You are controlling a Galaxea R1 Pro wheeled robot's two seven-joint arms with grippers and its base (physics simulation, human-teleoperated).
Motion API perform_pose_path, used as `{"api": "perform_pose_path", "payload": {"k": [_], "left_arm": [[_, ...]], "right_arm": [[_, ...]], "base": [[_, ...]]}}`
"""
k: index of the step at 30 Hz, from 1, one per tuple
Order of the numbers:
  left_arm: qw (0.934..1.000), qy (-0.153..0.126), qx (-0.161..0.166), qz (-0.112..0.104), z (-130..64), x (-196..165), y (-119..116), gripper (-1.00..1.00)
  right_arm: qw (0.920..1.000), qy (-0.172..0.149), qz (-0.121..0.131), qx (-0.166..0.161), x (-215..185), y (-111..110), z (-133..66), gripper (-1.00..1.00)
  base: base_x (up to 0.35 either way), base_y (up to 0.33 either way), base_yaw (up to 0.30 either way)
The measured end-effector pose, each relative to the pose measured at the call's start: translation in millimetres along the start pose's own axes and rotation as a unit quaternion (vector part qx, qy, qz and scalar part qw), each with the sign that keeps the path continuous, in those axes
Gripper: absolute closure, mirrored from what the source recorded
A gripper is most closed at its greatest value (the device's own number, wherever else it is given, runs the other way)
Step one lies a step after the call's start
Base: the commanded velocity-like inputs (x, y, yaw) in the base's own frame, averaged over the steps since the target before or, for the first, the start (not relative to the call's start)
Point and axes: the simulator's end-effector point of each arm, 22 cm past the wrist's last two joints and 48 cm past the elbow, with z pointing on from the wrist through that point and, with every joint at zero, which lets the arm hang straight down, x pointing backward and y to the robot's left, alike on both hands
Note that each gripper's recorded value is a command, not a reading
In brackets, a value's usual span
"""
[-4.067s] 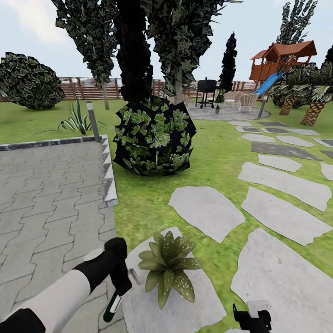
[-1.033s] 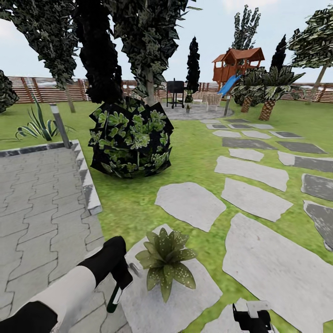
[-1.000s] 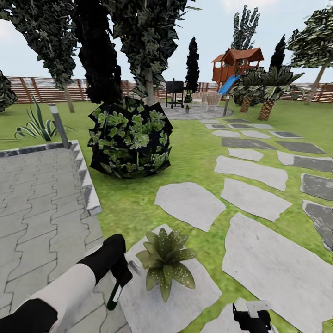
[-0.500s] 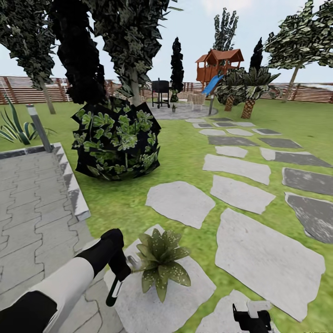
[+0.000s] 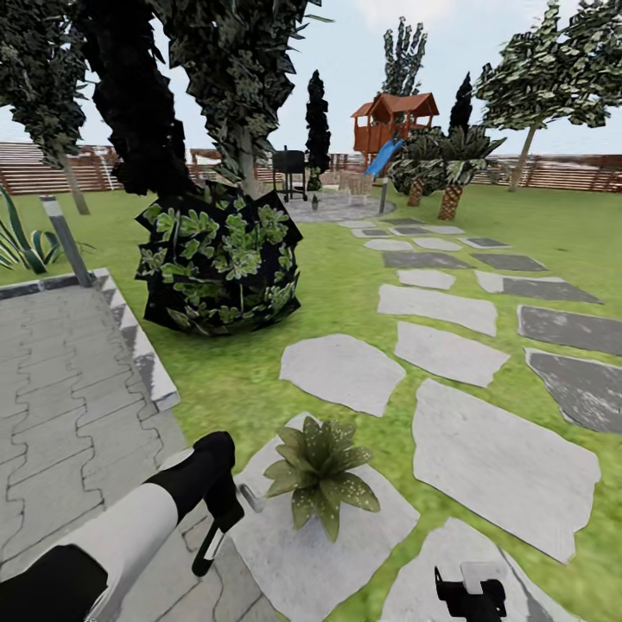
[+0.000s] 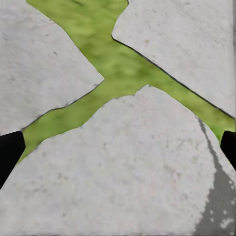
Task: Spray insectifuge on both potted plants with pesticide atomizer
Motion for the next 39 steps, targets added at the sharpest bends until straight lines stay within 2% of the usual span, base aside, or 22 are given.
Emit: {"api": "perform_pose_path", "payload": {"k": [11, 17, 19, 20, 22, 29, 39], "left_arm": [[1.0, 0.0, 0.001, 0.002, 0.7, -1, -3, 1.0], [1.0, 0.002, 0.007, 0.0, 5.6, 7, -1, 1.0], [0.9998, 0.016, 0.013, -0.007, 14.2, 21, 0, 1.0], [0.9991, 0.035, 0.021, -0.014, 26.1, 38, -2, 1.0], [0.9985, 0.044, 0.027, -0.017, 34.3, 49, -5, 1.0], [0.9991, 0.029, 0.03, 0.003, 37.1, 45, -7, 1.0], [0.9994, 0.026, 0.021, 0.006, 33.0, 40, -3, 1.0]], "right_arm": [[1.0, 0.0, 0.0, 0.0, 0, 0, -0.2, -1.0], [1.0, 0.0, 0.0, 0.0, 0, 0, 0.0, -1.0], [1.0, 0.0, 0.0, 0.0, 0, 0, 0.1, -1.0], [1.0, 0.0, 0.0, 0.0, 0, 0, 0.1, -1.0], [1.0, 0.0, 0.0, 0.0, 0, 0, 0.1, -1.0], [1.0, 0.0, 0.0, -0.001, 0, 1, -0.1, -1.0], [1.0, 0.0, 0.0, 0.0, 1, 0, -0.2, -1.0]], "base": [[0.191, 0.266, -0.287], [0.057, 0.044, -0.051], [0.001, 0.001, -0.001], [0.0, 0.0, 0.0], [0.0, 0.0, 0.0], [0.0, 0.0, -0.034], [0.0, 0.009, -0.286]]}}
